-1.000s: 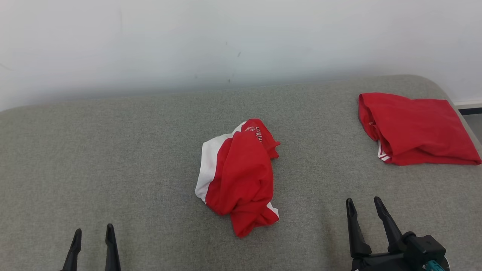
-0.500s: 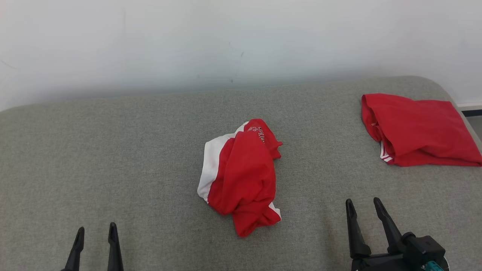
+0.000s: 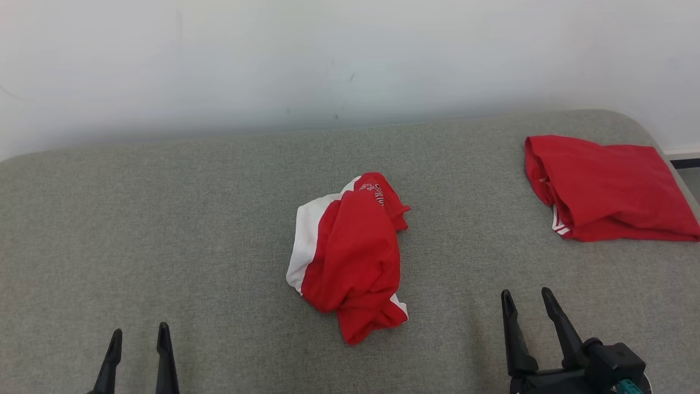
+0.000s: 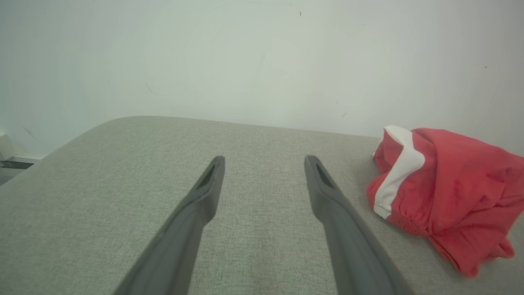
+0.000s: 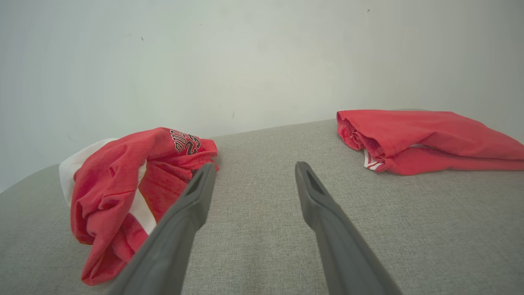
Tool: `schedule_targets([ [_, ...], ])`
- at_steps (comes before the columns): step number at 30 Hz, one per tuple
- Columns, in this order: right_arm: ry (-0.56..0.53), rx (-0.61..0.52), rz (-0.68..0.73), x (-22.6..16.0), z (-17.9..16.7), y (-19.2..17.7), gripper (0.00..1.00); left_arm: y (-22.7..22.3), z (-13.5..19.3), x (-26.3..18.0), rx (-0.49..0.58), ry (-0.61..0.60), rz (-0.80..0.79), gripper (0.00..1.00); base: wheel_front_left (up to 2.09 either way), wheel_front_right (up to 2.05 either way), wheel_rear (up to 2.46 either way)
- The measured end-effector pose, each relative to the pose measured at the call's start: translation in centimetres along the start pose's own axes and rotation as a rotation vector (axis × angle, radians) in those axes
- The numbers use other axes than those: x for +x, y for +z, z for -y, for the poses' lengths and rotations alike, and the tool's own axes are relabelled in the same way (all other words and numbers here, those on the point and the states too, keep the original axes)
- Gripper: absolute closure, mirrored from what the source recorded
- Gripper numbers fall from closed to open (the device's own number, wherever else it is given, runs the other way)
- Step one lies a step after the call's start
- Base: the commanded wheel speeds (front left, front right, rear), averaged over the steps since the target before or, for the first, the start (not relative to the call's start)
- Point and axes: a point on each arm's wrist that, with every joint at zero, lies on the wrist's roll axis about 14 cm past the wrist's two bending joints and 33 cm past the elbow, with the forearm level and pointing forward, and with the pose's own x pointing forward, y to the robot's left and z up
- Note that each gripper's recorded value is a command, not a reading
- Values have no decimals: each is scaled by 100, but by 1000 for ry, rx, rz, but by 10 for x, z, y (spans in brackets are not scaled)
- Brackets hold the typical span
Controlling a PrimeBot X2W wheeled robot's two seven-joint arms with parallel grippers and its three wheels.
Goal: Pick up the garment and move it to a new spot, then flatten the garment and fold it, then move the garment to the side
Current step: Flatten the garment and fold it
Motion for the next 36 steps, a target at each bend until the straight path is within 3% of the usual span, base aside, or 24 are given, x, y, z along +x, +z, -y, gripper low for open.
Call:
schedule_targets([
  [36, 7, -6, -3, 0, -2, -1, 0, -1, 1, -1, -4, -3, -2, 0, 0, 0, 0],
])
